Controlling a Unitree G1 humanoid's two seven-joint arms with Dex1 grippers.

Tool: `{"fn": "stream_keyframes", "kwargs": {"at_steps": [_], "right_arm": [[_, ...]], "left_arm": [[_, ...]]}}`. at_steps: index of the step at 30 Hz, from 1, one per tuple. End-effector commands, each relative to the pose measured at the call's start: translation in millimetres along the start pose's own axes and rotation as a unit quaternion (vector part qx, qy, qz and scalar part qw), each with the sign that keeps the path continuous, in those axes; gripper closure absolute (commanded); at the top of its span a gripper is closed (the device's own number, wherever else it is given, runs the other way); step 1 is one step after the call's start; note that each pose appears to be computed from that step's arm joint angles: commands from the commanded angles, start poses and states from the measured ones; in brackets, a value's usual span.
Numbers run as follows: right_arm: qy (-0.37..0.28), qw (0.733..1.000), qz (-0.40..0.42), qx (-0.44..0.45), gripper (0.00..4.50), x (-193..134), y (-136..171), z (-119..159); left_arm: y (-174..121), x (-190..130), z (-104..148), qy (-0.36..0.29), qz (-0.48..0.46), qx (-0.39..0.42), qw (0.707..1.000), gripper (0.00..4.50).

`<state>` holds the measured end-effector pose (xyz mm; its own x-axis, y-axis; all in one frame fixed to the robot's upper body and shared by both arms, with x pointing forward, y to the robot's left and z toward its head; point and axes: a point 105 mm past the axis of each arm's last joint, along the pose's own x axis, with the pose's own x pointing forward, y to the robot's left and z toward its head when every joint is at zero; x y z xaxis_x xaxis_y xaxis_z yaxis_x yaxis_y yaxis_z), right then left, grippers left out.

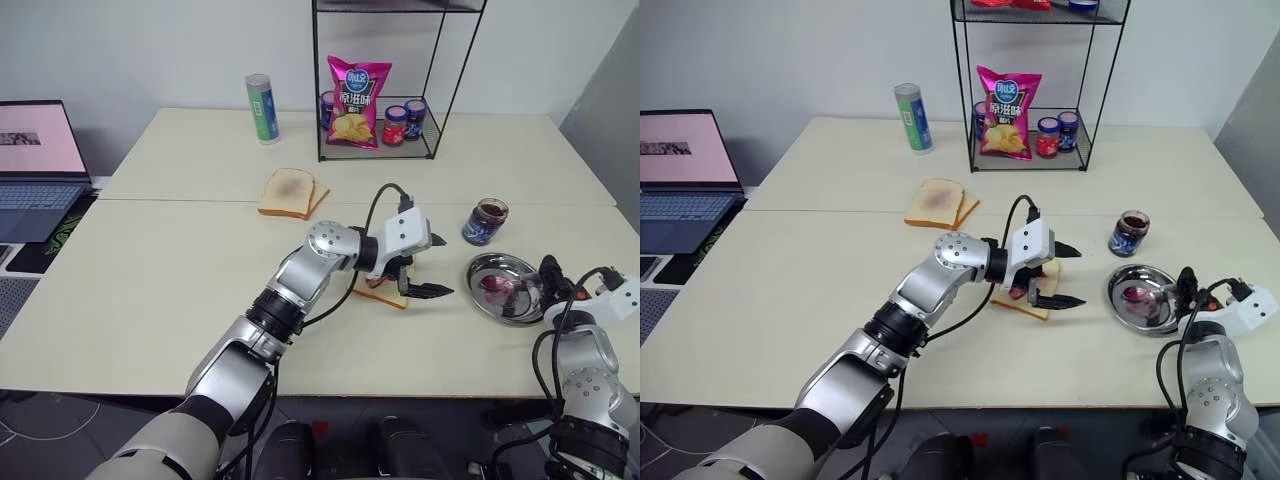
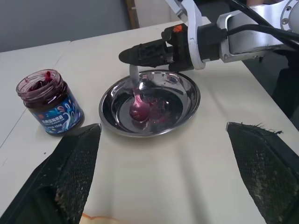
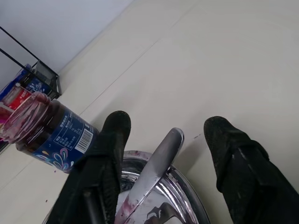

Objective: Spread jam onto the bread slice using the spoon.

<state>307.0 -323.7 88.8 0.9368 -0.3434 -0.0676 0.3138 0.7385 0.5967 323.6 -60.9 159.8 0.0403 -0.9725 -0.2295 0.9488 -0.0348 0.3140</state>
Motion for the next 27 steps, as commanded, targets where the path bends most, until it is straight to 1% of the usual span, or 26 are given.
{"fn": "stream_keyframes", "kwargs": {"at_steps": [1, 3, 4, 6, 9, 11, 13, 14, 16, 17, 19, 20, 22, 24, 26, 27], "right_arm": [[-0.038, 0.999, 0.019, -0.016, 0.66, -2.8, 9.6, 27.1], [-0.047, 0.998, 0.017, -0.034, 0.18, -5.3, 10.7, 35.3], [-0.053, 0.997, 0.018, -0.06, 0.04, -8.4, 11.4, 42.5], [-0.058, 0.993, 0.022, -0.1, 0.04, -13.0, 13.3, 51.8], [-0.052, 0.98, 0.04, -0.187, 0.04, -24.0, 21.1, 65.1], [-0.03, 0.969, 0.056, -0.237, 0.04, -31.4, 25.0, 69.6], [0.013, 0.937, 0.128, -0.326, 0.04, -45.9, 45.0, 70.7], [0.038, 0.92, 0.165, -0.354, 0.04, -53.3, 54.7, 67.2], [0.096, 0.885, 0.244, -0.384, 0.04, -71.9, 73.4, 54.9], [0.135, 0.863, 0.284, -0.396, 0.04, -85.0, 80.9, 46.5], [0.203, 0.817, 0.342, -0.418, 0.04, -108.1, 88.4, 32.4], [0.229, 0.798, 0.361, -0.425, 0.04, -116.8, 89.7, 27.5], [0.264, 0.777, 0.385, -0.422, 0.04, -127.6, 91.7, 22.2], [0.289, 0.765, 0.403, -0.412, 0.04, -133.8, 93.9, 18.3], [0.299, 0.759, 0.407, -0.411, 0.04, -132.8, 93.7, 15.8], [0.299, 0.761, 0.405, -0.41, 0.04, -130.2, 93.3, 15.2]], "left_arm": [[4.9, -3.3, 16.2, -0.027, 0.013, 0.021, 0.999, 0.0], [5.2, -6.0, 14.7, -0.024, 0.015, 0.021, 0.999, 0.0], [6.1, -10.1, 12.8, -0.02, 0.018, 0.022, 0.999, 0.0], [7.6, -16.7, 10.4, -0.014, 0.021, 0.021, 0.999, 0.0], [11.6, -37.8, 6.2, -0.008, 0.037, 0.008, 0.999, 0.0], [13.8, -56.0, 3.0, -0.002, 0.048, -0.009, 0.999, 0.0], [16.7, -91.0, -4.9, 0.011, 0.075, -0.039, 0.996, 0.0], [16.4, -105.7, -10.0, 0.023, 0.087, -0.052, 0.995, 0.0], [12.4, -128.5, -19.3, 0.049, 0.102, -0.073, 0.991, 0.0], [7.9, -141.9, -26.3, 0.069, 0.107, -0.087, 0.988, 0.0], [-0.3, -163.9, -36.3, 0.101, 0.117, -0.104, 0.983, 0.0], [-3.6, -171.8, -39.7, 0.112, 0.12, -0.112, 0.98, 0.0], [-8.1, -181.8, -43.9, 0.126, 0.127, -0.123, 0.976, 0.0], [-11.2, -188.7, -46.6, 0.133, 0.133, -0.131, 0.973, 0.0], [-14.5, -192.9, -49.1, 0.137, 0.136, -0.134, 0.972, 0.0], [-16.2, -193.6, -49.6, 0.136, 0.136, -0.135, 0.972, 0.0]]}}
